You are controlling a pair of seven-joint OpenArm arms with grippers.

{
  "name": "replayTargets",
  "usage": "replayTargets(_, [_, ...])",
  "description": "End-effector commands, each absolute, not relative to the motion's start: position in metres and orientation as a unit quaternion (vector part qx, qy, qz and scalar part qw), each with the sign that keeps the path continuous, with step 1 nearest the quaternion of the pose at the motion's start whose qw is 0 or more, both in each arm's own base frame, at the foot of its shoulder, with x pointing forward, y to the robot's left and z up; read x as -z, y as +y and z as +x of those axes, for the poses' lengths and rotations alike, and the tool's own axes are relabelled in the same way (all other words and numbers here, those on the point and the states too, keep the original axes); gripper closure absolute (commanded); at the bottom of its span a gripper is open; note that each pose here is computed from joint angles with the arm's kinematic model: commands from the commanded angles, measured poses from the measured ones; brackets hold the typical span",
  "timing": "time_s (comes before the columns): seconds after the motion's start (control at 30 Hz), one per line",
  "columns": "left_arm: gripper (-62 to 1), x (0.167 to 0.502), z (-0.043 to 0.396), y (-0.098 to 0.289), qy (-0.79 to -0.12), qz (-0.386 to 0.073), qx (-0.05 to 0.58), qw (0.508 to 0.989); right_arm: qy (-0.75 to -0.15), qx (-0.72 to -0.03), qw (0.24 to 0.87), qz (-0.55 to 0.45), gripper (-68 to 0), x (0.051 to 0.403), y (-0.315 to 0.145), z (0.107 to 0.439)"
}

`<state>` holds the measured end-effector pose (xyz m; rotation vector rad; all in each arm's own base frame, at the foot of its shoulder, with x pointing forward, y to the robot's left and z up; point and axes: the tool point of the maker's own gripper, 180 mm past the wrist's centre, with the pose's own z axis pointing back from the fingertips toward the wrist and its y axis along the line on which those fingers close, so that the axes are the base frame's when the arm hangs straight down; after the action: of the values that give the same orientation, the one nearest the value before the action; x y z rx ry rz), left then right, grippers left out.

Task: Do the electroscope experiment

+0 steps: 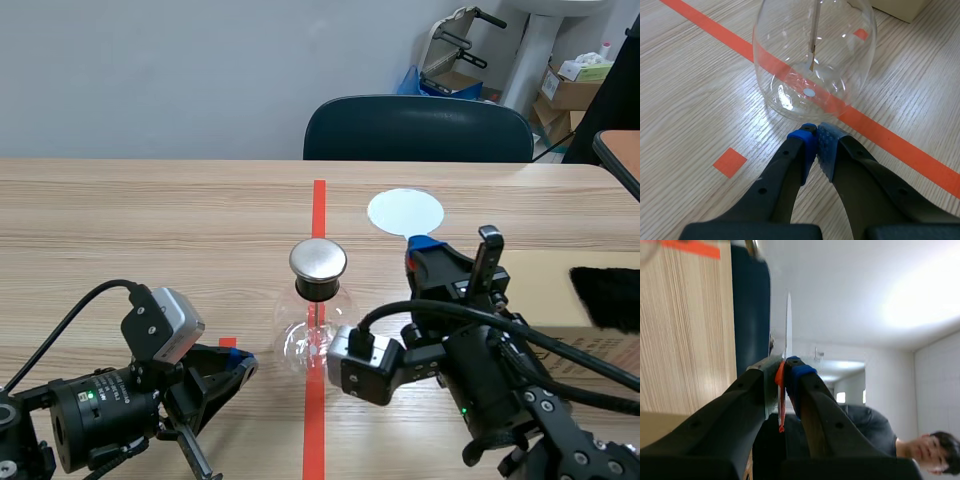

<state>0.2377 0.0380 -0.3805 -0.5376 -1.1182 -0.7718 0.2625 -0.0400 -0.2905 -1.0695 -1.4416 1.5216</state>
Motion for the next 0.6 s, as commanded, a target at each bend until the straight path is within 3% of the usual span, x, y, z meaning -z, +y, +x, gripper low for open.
replayTargets(0.0, [-2.7, 0.371, 0.24, 0.032, -0.522, -0.256, 0.349, 0.735, -0.581, -0.591, 0.368, -0.422, -0.8, 0.279, -0.036, 0.266])
replayTargets(0.57, [-2.7, 0.371, 0.24, 0.032, -0.523, -0.256, 0.349, 0.735, -0.643, -0.636, 0.268, -0.333, -0.9, 0.273, 0.012, 0.236])
